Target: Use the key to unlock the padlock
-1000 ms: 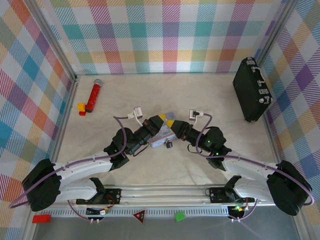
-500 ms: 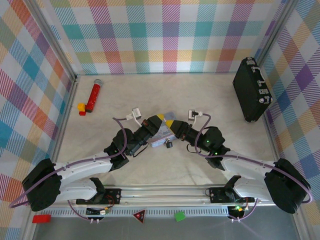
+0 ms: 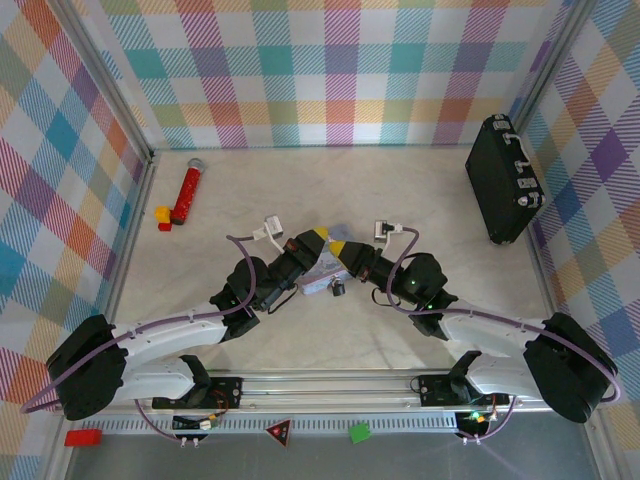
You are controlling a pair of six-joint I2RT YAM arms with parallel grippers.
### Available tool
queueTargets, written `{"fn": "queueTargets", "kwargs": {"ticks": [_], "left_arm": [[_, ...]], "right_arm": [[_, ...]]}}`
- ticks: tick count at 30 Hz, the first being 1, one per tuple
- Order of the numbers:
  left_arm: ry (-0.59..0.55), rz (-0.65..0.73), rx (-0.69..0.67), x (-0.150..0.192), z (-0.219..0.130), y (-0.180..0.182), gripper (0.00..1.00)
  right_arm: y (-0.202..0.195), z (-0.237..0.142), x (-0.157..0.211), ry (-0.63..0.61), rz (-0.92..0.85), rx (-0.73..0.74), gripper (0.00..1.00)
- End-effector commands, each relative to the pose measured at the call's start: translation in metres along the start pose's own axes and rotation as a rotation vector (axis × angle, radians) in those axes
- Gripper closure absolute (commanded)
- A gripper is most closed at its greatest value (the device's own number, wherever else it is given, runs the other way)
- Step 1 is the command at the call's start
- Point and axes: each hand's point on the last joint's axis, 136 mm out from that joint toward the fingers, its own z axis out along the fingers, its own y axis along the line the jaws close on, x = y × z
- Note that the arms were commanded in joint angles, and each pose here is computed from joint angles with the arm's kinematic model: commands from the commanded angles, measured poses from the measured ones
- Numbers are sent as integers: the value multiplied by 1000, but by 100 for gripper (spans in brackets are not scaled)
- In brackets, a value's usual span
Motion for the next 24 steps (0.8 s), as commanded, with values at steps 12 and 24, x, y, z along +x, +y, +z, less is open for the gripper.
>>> {"fn": "queueTargets", "kwargs": {"ticks": [12,24], "left_arm": [[73,159,-282,-2,-20,35,46],[534,503,-639,71,-55,101,38]], "right_arm": [[-17,-32,-10,22,-232,348,100],[-52,-82,-23,81,-479,725,100]]}}
